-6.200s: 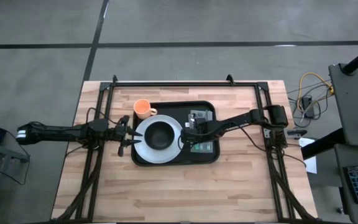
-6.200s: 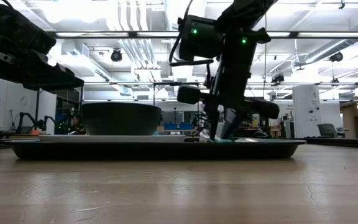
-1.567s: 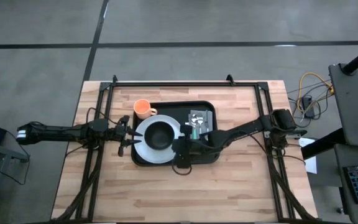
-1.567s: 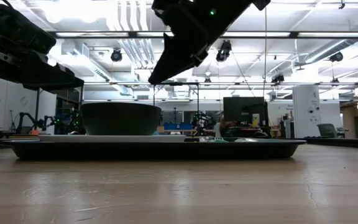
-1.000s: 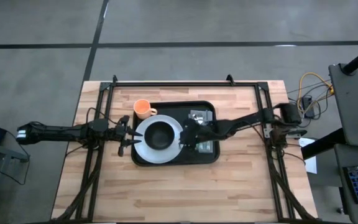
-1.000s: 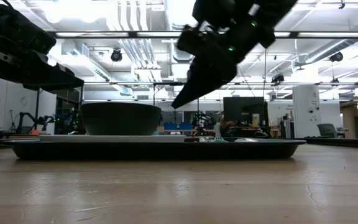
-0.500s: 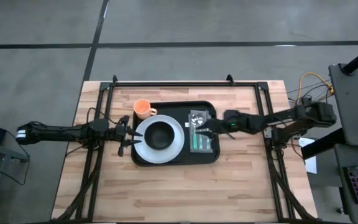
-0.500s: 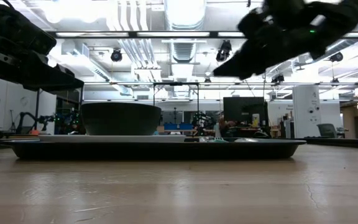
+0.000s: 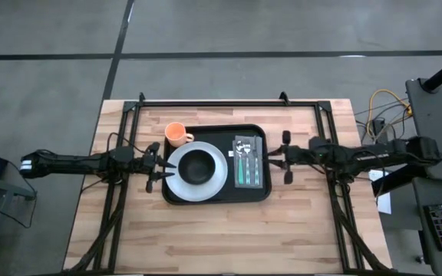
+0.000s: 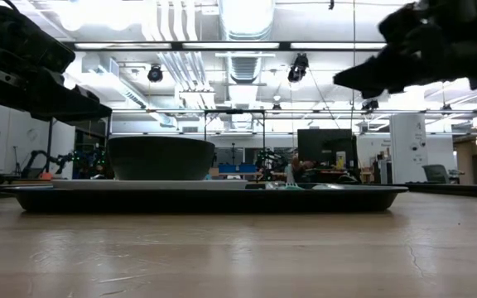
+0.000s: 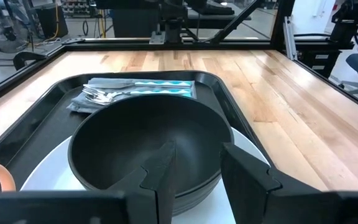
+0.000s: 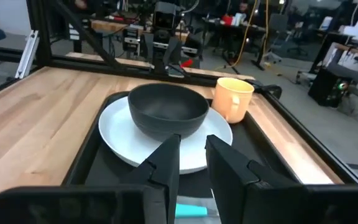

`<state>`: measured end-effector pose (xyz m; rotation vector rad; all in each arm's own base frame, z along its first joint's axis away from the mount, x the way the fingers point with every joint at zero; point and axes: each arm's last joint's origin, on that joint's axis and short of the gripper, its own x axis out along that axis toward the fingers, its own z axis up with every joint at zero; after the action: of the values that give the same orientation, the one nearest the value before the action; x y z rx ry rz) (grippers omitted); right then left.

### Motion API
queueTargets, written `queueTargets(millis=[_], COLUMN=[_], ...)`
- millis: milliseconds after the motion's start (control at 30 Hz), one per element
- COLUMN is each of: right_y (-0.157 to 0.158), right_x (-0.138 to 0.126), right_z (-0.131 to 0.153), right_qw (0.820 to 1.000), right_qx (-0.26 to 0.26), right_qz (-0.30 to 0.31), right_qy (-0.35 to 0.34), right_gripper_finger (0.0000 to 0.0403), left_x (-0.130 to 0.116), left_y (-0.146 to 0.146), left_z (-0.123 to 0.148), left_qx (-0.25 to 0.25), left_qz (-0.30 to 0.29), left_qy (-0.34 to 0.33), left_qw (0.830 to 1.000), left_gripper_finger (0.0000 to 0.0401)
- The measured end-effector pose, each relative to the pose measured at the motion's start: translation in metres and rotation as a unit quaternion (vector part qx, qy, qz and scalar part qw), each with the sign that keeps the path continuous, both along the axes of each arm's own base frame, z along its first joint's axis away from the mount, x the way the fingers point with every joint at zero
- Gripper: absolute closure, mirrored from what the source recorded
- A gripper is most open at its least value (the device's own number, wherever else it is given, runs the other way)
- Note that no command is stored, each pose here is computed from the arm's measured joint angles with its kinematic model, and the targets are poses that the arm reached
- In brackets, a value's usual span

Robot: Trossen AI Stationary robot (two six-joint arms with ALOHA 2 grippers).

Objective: Set up tray
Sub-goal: Return to Home Position

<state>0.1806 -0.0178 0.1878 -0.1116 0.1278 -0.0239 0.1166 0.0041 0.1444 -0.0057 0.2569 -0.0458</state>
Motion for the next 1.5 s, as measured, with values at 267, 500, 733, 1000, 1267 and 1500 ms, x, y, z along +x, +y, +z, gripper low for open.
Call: queueTargets(millis=[267,500,733,1000,1267,1500], right_y=[0.0,0.001,0.001,0.003,0.005,0.004], right_x=[-0.027,-0.04,-0.052,-0.066,-0.078,-0.082], right_z=[-0.007,-0.004,-0.001,0.0,0.003,-0.002], right_qw=[0.999,0.999,0.998,0.995,0.992,0.99], right_qx=[0.002,-0.008,-0.003,-0.007,-0.004,0.014], right_qz=[-0.009,-0.012,-0.027,-0.027,-0.027,-0.061], right_qy=[-0.041,-0.051,-0.057,-0.097,-0.124,-0.128], right_gripper_finger=[0.0335,0.0335,0.0335,0.0335,0.0335,0.0335], left_x=[0.0,0.0,0.0,0.0,0.0,0.0], left_y=[0.0,0.0,0.0,0.0,0.0,0.0], left_z=[0.0,0.0,0.0,0.0,0.0,0.0], left_qx=[0.0,0.0,0.0,0.0,0.0,0.0], left_qz=[0.0,0.0,0.0,0.0,0.0,0.0], left_qy=[0.0,0.0,0.0,0.0,0.0,0.0], left_qw=[1.0,1.0,1.0,1.0,1.0,1.0], left_gripper_finger=[0.0296,0.0296,0.0296,0.0296,0.0296,0.0296])
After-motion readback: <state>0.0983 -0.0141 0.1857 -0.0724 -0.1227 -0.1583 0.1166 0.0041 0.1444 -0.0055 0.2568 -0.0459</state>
